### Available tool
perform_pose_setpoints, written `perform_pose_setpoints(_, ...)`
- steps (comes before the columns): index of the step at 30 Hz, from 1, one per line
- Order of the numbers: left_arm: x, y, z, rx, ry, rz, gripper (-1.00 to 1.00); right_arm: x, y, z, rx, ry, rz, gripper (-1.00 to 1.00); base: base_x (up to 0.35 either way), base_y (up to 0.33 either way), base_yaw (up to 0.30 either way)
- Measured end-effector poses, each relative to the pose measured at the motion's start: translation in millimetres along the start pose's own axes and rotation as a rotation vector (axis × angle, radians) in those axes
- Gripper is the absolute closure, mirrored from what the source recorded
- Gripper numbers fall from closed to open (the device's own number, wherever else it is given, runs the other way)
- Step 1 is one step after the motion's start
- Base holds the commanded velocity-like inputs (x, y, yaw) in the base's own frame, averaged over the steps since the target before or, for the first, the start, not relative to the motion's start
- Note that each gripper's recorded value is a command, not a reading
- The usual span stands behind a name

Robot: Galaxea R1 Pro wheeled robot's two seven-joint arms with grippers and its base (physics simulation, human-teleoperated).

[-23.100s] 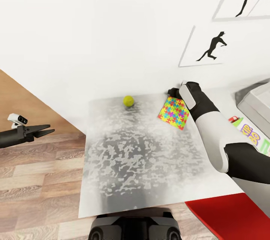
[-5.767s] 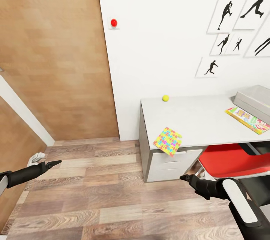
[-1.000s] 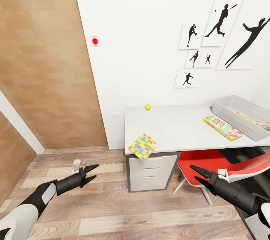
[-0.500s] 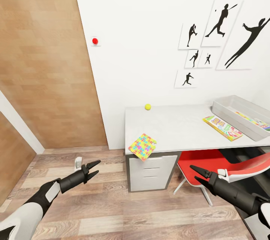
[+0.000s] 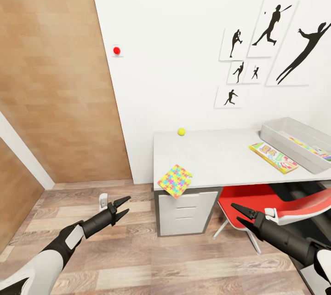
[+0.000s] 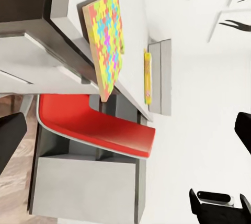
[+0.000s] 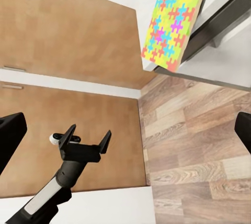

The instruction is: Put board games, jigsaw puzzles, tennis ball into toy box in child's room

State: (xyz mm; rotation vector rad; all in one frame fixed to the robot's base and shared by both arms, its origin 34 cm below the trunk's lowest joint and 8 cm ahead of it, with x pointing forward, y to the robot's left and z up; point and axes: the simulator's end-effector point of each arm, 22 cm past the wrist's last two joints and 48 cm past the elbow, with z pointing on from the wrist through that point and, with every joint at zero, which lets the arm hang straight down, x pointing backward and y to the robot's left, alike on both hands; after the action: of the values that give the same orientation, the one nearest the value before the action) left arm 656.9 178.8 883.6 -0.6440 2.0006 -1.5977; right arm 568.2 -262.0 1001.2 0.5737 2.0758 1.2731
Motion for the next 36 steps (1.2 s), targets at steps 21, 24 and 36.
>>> perform_pose_setpoints(21,24,0,21.8,0.013,0.024,-0.036,-1.0,-4,-3,0.3,0.005,-0.01,-0.005,-1.0,0.008,0.004,0.0)
perform_pose_setpoints(24,35,-1,34.0,0.021,0.038,-0.048,-1.0,-5,-5,1.9,0.004,-0.01,-0.004,-1.0,0.0,0.0,0.0)
perform_pose_setpoints(36,41,25,46.0,-0.068,0.046,-0.059,-1.0,-6,-12,7.6,0.005,-0.008,-0.009,-1.0,0.0,0.0,0.0)
